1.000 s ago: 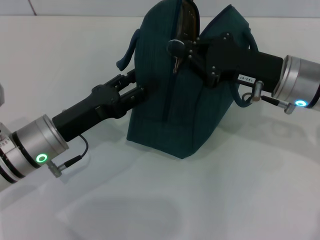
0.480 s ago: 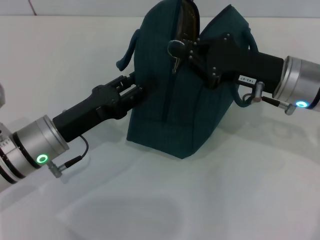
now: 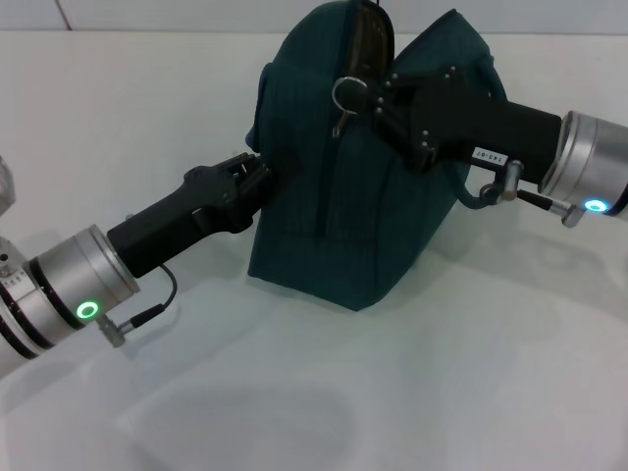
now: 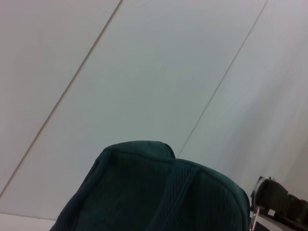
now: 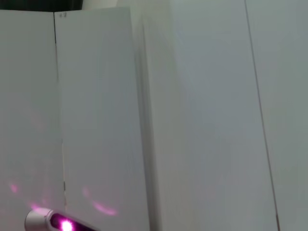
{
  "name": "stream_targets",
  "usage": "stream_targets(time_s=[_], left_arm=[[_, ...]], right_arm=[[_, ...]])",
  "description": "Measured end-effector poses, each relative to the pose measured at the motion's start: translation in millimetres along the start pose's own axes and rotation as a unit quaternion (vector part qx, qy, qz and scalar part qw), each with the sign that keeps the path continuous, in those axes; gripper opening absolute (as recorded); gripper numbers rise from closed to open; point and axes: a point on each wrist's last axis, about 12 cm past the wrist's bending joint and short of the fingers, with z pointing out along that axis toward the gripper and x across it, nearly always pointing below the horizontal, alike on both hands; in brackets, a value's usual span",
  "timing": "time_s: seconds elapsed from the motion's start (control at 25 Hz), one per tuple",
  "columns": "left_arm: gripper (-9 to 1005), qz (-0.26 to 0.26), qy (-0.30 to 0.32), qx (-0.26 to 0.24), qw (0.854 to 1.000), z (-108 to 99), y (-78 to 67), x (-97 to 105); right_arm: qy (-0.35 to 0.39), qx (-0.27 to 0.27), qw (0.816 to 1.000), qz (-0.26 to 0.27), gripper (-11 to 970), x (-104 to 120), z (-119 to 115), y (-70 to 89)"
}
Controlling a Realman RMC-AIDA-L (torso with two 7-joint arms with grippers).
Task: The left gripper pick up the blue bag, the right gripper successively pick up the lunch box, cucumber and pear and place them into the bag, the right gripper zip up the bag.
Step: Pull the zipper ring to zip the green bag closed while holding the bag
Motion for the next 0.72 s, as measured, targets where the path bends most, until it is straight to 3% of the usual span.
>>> stream_targets(time_s=[0.72], left_arm=[[85,0.046,0.018,0.023,0.999,0.3,-5.6,5.1]], right_arm=[[-0.029,0.001,1.000,-0.005,40,-12.4,5.0,-2.6]])
